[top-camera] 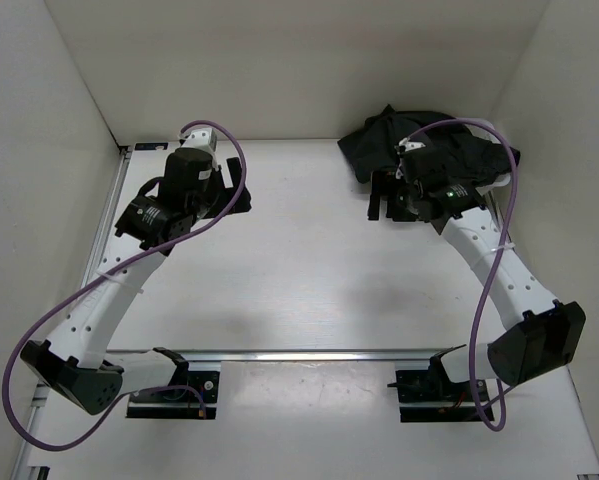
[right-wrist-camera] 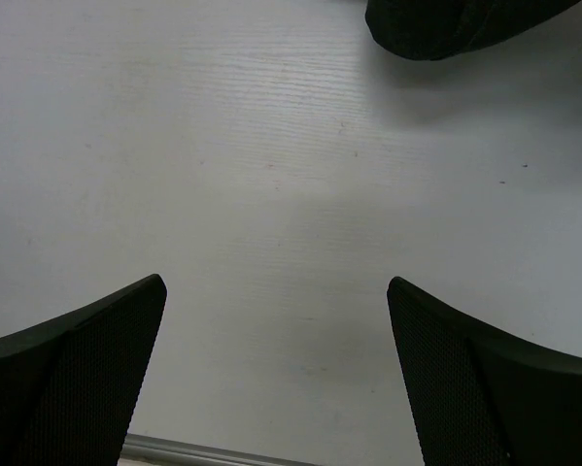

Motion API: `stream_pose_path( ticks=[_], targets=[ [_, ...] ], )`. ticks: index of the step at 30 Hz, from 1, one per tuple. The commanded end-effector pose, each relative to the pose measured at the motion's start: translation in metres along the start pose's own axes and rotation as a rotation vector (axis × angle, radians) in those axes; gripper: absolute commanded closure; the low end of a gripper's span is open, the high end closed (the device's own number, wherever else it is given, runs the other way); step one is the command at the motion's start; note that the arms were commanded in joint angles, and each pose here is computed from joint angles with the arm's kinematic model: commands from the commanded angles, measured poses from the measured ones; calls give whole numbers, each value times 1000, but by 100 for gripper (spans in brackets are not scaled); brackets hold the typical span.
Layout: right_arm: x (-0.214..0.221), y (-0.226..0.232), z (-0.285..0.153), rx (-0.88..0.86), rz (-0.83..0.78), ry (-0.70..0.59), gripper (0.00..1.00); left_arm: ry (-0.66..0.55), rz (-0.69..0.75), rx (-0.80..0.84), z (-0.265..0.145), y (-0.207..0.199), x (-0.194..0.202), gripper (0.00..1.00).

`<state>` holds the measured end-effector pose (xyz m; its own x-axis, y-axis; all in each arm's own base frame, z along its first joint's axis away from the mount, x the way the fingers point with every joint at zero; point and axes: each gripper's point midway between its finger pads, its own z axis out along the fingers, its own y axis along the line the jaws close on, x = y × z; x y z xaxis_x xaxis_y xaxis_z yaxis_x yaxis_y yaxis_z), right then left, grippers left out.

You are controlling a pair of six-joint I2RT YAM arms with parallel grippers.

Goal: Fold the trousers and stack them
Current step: Grab the trousers from the pile

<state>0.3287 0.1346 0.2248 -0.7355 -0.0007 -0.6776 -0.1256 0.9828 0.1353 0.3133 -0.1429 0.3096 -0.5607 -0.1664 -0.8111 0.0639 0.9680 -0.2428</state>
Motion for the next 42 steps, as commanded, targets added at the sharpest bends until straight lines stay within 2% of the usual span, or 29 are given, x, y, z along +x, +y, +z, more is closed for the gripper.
stream_pose_path(
  ticks=[1,10,14,17,18,19,21,22,23,24,25,27,33,36,37,38,39,40,42],
  targets=[
    [-8,-3,-9,2,-17,-52,0,-33,-7,18,-7,-4,-12,0],
    [-3,-58,-29,226,88,-96,0,13,25,44,-1,-7,1,0],
    [-26,-81,-42,263,157,-156,3,21,29,10,2,1,9,0],
    [-57,-100,-38,282,230,-182,20,28,43,-3,5,4,12,0],
    [-67,-111,-36,300,269,-190,36,28,43,-3,5,4,12,0],
    [-70,-115,-18,296,292,-157,47,44,45,3,8,2,16,0],
    [-100,-129,-16,297,340,-196,60,58,47,10,11,1,19,0],
    [-113,-135,2,295,349,-184,67,74,49,23,14,-2,22,0],
    [-120,-138,11,292,355,-179,66,74,49,23,14,-2,22,0],
    [-121,-148,18,310,378,-156,38,88,51,27,17,-4,24,0],
    [-114,-157,44,330,401,-92,21,88,51,27,17,-4,25,0],
    [-118,-167,57,370,421,-53,0,95,52,24,21,-5,24,0],
    [-102,-192,92,489,423,10,0,86,53,6,22,-2,22,0],
    [-89,-196,103,508,410,64,27,96,55,2,25,-2,25,0],
    [-89,-198,102,517,409,63,44,96,55,2,25,-2,25,0],
    [-87,-200,100,536,407,68,78,96,55,2,25,-2,25,0],
    [-96,-197,88,530,422,31,91,101,54,13,25,-4,26,0],
    [-101,-198,79,541,422,10,99,101,54,13,25,-4,26,0],
    [-123,-194,54,522,429,-82,100,93,53,17,24,-5,22,0]
  ],
)
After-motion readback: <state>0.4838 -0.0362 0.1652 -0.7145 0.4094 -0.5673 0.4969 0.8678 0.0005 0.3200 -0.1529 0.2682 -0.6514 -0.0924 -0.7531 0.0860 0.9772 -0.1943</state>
